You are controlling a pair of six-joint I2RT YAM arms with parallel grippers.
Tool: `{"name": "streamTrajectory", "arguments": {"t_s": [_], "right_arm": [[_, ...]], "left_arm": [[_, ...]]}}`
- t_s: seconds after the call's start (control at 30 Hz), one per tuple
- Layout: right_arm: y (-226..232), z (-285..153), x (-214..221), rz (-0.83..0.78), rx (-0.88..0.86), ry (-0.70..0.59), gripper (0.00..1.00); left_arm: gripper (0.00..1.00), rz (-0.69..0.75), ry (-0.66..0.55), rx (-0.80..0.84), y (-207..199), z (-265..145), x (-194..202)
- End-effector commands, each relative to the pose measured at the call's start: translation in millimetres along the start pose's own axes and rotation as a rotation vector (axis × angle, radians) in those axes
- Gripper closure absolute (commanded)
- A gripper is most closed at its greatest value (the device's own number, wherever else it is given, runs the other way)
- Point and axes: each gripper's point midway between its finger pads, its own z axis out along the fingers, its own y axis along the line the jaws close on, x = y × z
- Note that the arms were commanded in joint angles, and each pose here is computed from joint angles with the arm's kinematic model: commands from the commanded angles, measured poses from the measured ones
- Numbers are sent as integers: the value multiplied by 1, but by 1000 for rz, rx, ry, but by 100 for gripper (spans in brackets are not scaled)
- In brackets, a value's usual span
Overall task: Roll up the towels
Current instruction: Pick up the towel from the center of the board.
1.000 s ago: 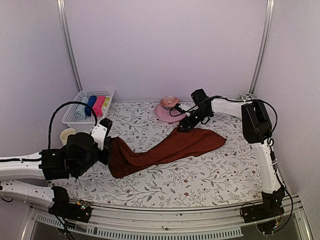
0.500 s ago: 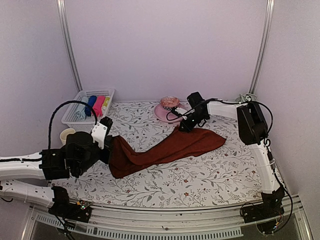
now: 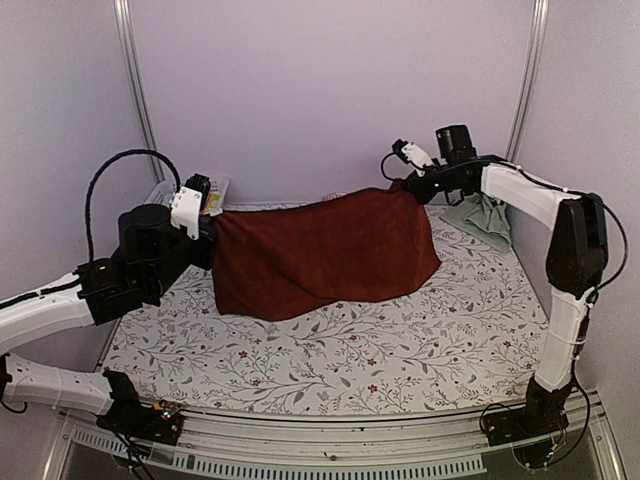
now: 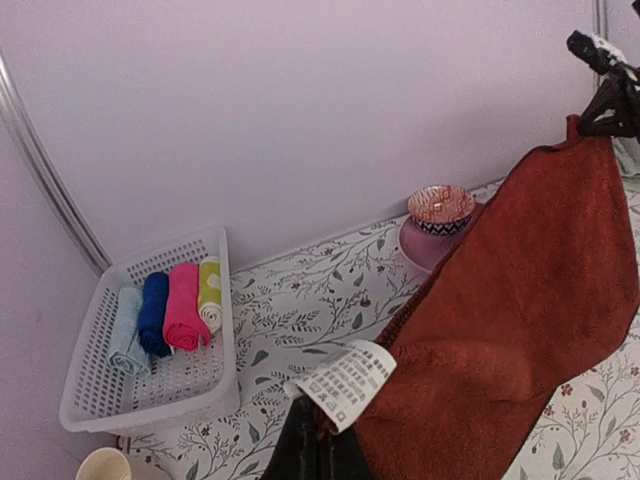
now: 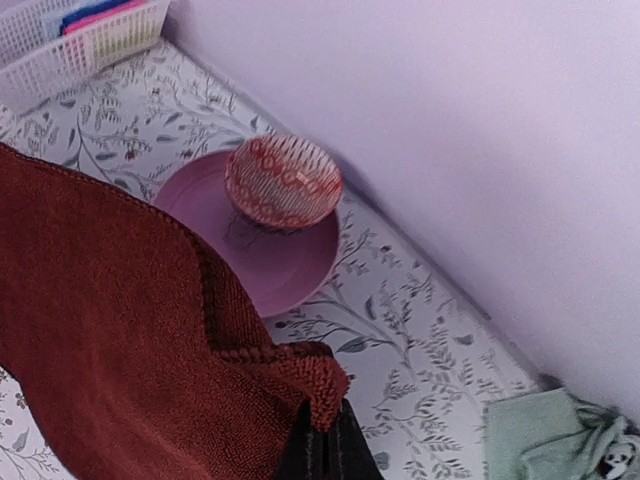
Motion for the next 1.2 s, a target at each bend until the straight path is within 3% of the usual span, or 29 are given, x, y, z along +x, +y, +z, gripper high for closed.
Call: {"name": "streamTrajectory", "arguments": {"t_s": [0.0,0.1,0.3,0.37,0.4,0.43,0.53,0.77,0.9,1.07,1.17], "right_arm": [[15,-69,-28,-140,7,-157,98],[53,-88,11,-232,-84,-132,98],[155,-108,142,-469,-300,31,97],[177,-120,162,-527,-356,50,84],[185,-129,165,-537,-386,43,69],[190,-137,165,-550,-405,30,62],[190,-154,155,-581,-391,-9,51],[161,-125,137,-531,-294,54,50],[166,-112,152,-504,-373,142,46],[185,-136,154,-699,-443,40,30],[182,-126,140,-685,-397,17,31]], "left_arm": [[100,5,-69,1,6,-5,-28],[100,19,3,39,-5,-1,-1],[100,46,103,85,-24,-2,50],[100,48,117,89,-27,-3,58],[100,50,123,88,-27,-3,62],[100,51,128,87,-28,-3,65],[100,52,127,83,-28,-3,70],[100,50,139,84,-30,-2,80],[100,51,141,91,-32,-3,86],[100,43,143,110,-34,-6,90],[100,34,145,113,-36,-5,92]]}}
